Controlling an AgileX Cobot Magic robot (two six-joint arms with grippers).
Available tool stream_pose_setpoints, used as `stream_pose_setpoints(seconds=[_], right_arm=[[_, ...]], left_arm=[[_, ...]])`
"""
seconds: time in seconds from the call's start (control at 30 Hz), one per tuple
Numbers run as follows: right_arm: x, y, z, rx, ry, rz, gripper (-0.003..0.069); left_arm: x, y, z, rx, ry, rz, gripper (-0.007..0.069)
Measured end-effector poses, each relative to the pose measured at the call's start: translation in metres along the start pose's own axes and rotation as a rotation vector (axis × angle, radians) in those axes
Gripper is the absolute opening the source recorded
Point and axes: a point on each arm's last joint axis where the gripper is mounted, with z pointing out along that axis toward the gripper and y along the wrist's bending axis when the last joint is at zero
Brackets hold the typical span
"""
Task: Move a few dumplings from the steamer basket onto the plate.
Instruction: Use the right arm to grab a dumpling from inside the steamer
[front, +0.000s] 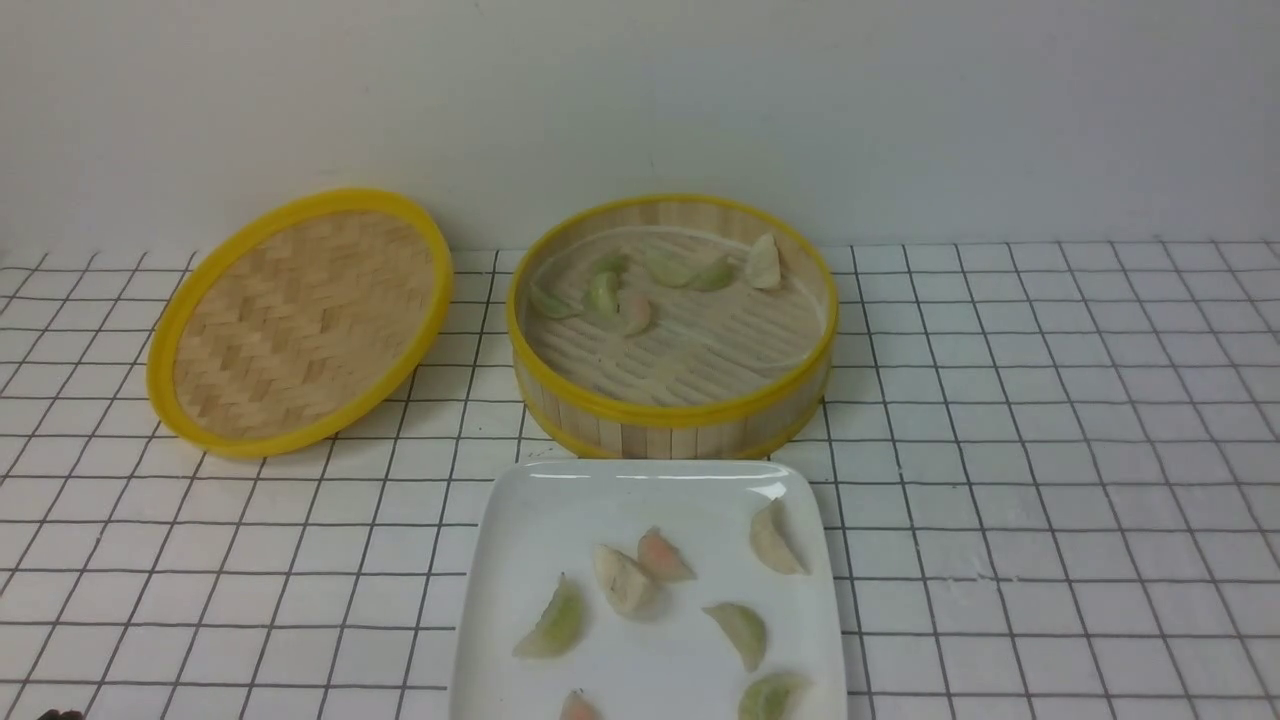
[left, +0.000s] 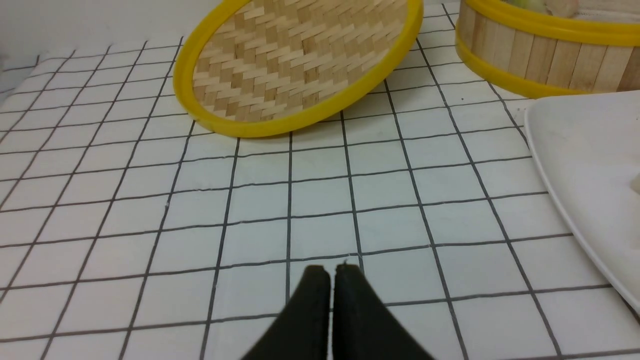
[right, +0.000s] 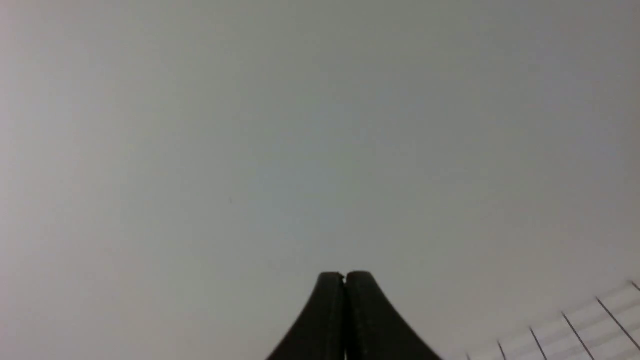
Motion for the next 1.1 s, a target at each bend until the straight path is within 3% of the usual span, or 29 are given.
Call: stream_pose_setpoints(seconds=[0.03, 0.13, 0.17, 0.2, 0.4, 0.7, 0.87, 1.1], right_arm=[[0.003, -0.002, 0.004, 0.015, 0.037, -0.007, -0.0010], [-0.018, 0.018, 0.059, 0.090, 0.458, -0.164, -0.0010], [-0.023, 0.021, 0.062, 0.086, 0.468, -0.173, -0.0010], [-0.021, 0.021, 0.094, 0.116, 0.685, -0.197, -0.0010], [-0.013, 0.024, 0.196, 0.135, 1.062, -0.218, -0.0010], [0.044, 0.087, 0.315, 0.064, 1.112, -0.385, -0.0008], [0.085, 0.100, 0.350, 0.053, 1.134, -0.395, -0.0001], [0.198, 0.091, 0.416, 0.035, 1.203, -0.418, 0.0048]], left_arm=[[0.000, 0.000, 0.000, 0.000, 0.000, 0.000, -0.0006], [0.000, 0.000, 0.000, 0.000, 0.000, 0.000, -0.0006], [0.000, 0.000, 0.000, 0.000, 0.000, 0.000, -0.0006], [0.000, 0.000, 0.000, 0.000, 0.000, 0.000, -0.0006], [0.000, 0.000, 0.000, 0.000, 0.000, 0.000, -0.0006], [0.000, 0.000, 0.000, 0.000, 0.001, 0.000, -0.0006], [0.000, 0.000, 0.000, 0.000, 0.001, 0.000, -0.0006], [0.000, 0.000, 0.000, 0.000, 0.001, 0.000, -0.0006]])
